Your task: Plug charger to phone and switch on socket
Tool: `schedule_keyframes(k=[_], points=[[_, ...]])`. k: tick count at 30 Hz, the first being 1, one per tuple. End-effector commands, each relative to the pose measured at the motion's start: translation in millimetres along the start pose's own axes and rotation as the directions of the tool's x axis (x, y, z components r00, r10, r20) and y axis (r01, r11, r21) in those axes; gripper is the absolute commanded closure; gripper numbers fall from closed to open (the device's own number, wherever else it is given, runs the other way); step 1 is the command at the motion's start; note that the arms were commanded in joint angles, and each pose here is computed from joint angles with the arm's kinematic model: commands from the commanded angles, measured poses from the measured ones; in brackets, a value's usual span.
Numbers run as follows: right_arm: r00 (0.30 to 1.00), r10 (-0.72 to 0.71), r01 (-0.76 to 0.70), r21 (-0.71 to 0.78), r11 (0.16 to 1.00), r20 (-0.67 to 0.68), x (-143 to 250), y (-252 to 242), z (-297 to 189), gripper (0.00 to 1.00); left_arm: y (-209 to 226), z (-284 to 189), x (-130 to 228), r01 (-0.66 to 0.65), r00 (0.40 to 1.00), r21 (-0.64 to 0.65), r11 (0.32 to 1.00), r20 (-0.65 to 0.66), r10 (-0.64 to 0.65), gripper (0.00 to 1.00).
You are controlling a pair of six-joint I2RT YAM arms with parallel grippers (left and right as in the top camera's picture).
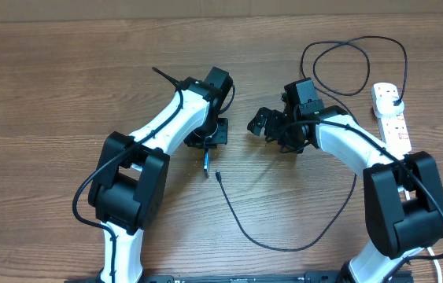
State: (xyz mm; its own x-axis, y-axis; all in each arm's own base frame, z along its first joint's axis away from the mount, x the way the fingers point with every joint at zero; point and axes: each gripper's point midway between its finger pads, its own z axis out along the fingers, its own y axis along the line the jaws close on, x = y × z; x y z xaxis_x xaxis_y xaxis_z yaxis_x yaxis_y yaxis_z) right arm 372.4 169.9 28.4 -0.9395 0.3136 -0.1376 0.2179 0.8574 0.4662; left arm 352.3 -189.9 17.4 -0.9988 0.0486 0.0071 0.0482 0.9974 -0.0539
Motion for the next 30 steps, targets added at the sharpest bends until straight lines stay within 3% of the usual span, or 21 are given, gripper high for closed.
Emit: schedule_keyframes(k=[1,8,13,18,26,30], points=[[1.0,-0.008,0.008,0.008,1.0,0.012,-2.4,-0.8,0.4,0.0,-0.6,3.1,8.2,0.002,1.0,-0.004,1.0,-0.018,-0.003,0.96],[1.0,-0.008,0.008,0.008,1.0,0.012,-2.3,-0.8,0.4,0.0,-4.6,3.1,6.0,-0.007,1.0,0.017,1.0,-0.011,0.007,0.96],[1.0,-0.008,0.008,0.008,1.0,0.012,-2.2,-0.8,0.4,0.0,-8.7,2.9,7.2,-0.006,1.0,0.039,0.999,-0.019,0.007,0.9],[1.0,-0.008,0.007,0.008,1.0,0.012,-2.2,-0.9,0.4,0.0,-11.3,2.8,7.4,-0.005,1.0,0.053,0.999,-0.021,0.006,0.96],[1.0,-0.007,0.007,0.008,1.0,0.011,-2.1,-0.9,0.4,0.0,-17.5,2.2,11.1,0.0,0.999,0.091,0.996,-0.042,0.004,0.96],[1.0,-0.007,0.007,0.005,1.0,0.007,-1.4,-0.4,0.4,0.0,-36.0,-1.6,20.4,0.008,0.995,0.208,0.978,-0.098,0.013,0.96]])
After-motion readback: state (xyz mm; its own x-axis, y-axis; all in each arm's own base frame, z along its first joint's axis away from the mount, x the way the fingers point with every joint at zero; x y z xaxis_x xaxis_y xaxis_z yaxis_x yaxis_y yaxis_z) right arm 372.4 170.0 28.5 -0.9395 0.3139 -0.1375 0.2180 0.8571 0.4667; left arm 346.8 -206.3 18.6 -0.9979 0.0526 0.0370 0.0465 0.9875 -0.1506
